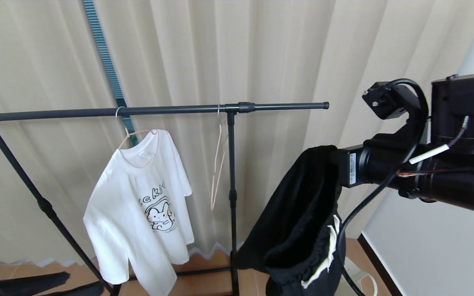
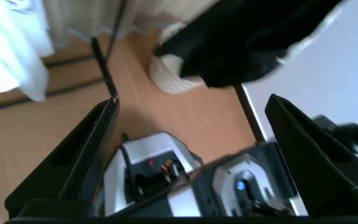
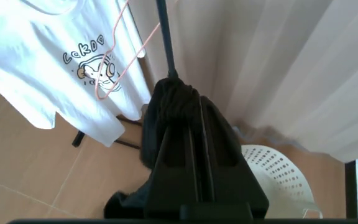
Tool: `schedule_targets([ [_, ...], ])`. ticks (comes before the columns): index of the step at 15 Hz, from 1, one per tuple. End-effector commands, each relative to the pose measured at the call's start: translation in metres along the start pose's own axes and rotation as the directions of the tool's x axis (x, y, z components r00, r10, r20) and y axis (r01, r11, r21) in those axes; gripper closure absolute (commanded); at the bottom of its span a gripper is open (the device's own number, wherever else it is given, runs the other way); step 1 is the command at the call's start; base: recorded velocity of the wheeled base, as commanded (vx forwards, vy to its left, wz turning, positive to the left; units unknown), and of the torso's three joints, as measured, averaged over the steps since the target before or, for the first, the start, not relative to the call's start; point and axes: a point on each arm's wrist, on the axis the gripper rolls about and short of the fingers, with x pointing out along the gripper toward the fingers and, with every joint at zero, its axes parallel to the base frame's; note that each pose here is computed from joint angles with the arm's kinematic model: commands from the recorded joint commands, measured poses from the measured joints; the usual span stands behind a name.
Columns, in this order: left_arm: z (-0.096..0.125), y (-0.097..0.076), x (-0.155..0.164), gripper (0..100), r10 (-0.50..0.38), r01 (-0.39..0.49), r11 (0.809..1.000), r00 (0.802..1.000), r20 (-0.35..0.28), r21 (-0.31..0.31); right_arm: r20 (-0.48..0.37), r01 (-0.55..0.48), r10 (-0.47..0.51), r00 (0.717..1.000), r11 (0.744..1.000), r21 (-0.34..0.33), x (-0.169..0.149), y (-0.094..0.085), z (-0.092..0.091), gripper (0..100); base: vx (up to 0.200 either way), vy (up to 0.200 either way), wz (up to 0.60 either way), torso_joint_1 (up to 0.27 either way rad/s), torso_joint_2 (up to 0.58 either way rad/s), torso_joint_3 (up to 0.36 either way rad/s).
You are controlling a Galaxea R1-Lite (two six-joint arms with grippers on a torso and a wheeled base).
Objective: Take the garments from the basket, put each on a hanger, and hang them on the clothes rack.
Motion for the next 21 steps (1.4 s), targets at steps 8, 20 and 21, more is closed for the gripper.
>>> schedule_targets([
  [8, 0.014, -0.046, 0.191, 0, -0.038, 0.027, 0.999, 0.895, -0.444, -0.033, -0.03, -0.062, 0.064, 0.998, 0.997, 0.05, 0.01, 0.03, -0.013, 100, 0.0, 0.0, 0.0, 0.0, 0.0, 0.0],
  [20, -0.016, -0.06, 0.246, 0, -0.006, 0.007, 1.0, 0.896, -0.443, 0.001, 0.038, -0.16, 0.158, 0.987, 0.986, 0.053, -0.035, 0.047, -0.009, 100, 0.0, 0.0, 0.0, 0.0, 0.0, 0.0],
  [21, -0.017, -0.06, 0.247, 100, -0.004, 0.006, 1.0, 0.894, -0.448, 0.003, 0.044, -0.159, 0.156, 0.987, 0.986, 0.052, -0.036, 0.047, -0.007, 100, 0.0, 0.0, 0.0, 0.0, 0.0, 0.0],
])
